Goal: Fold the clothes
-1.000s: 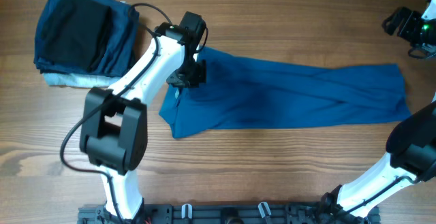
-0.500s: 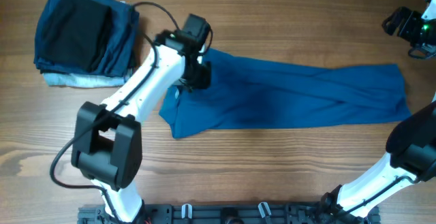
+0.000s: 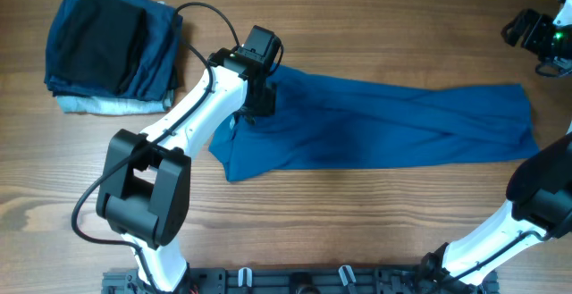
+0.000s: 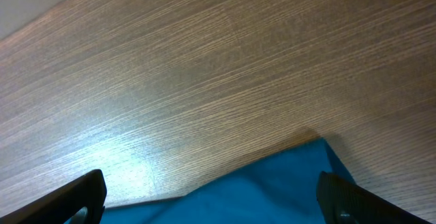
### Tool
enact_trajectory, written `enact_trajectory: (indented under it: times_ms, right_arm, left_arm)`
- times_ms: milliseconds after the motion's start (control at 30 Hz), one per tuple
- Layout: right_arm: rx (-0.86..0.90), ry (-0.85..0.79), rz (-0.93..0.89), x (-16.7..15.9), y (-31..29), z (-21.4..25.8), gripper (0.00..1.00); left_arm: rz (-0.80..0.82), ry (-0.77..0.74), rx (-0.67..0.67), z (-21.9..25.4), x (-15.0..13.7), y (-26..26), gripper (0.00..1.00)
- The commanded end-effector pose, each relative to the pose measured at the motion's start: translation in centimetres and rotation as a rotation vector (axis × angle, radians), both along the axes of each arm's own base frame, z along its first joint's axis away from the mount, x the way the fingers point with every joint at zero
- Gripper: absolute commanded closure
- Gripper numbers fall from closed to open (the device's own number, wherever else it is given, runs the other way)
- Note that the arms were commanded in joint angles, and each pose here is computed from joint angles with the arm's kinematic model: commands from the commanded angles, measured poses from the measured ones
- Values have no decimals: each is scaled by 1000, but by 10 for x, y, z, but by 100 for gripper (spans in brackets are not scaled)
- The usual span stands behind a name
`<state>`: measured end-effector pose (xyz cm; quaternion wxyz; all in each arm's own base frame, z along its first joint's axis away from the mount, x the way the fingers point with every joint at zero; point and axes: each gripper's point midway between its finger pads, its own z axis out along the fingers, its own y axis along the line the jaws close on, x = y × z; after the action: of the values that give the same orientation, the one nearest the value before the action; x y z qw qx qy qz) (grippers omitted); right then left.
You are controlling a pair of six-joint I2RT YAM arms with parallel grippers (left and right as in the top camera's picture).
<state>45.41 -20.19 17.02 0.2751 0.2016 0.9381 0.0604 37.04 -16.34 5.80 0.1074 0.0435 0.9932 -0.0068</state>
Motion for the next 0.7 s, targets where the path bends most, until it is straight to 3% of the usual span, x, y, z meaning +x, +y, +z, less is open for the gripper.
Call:
enact_trajectory:
  times_ms: [0,167,667]
  right_arm:
    - [7,-17,18,1,5,5,1]
    - [8,-17,18,1,5,5,1]
    - [7,-17,18,1,5,5,1]
  left_arm:
    - [-4,-39,24,7,9,5,64]
    - [15,-150,39,15,33,5,63]
    - [38,-34,59,-20,3,15,62]
